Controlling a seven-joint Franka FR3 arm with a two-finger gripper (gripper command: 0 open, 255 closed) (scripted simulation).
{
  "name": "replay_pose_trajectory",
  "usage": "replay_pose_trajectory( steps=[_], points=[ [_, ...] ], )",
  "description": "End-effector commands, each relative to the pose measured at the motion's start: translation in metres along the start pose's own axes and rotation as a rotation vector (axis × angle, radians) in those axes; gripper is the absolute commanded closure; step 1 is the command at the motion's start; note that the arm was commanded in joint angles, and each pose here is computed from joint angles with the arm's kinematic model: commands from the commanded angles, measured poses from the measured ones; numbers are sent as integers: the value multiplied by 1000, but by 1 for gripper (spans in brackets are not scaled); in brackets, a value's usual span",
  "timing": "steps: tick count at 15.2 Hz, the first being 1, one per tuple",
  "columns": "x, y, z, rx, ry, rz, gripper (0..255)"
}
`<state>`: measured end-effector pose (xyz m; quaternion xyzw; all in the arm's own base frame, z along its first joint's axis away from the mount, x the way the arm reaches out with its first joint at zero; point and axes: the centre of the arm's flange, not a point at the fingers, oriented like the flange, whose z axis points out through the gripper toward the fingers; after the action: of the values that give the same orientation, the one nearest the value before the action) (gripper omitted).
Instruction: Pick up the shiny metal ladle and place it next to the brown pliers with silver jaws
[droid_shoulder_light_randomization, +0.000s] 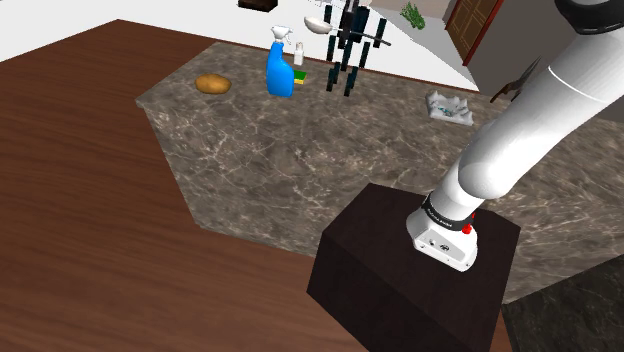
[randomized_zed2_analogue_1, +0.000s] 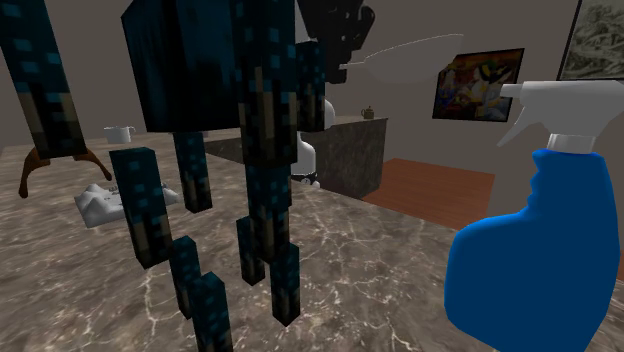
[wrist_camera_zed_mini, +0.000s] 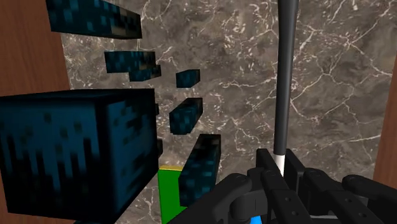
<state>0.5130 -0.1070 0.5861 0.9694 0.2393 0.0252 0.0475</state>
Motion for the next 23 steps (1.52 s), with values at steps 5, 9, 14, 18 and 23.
replay_pose_trajectory(
  steps=[5, 9, 14, 18, 23],
  points=[
    [1, 3, -31, 0, 0, 0, 255],
    [1, 5, -52, 0, 0, 0, 255],
    [-11, 8, -71, 0, 0, 0, 255],
    [-64, 11, -72, 0, 0, 0, 255],
    [-130, 15, -74, 0, 0, 0, 255]
  ],
)
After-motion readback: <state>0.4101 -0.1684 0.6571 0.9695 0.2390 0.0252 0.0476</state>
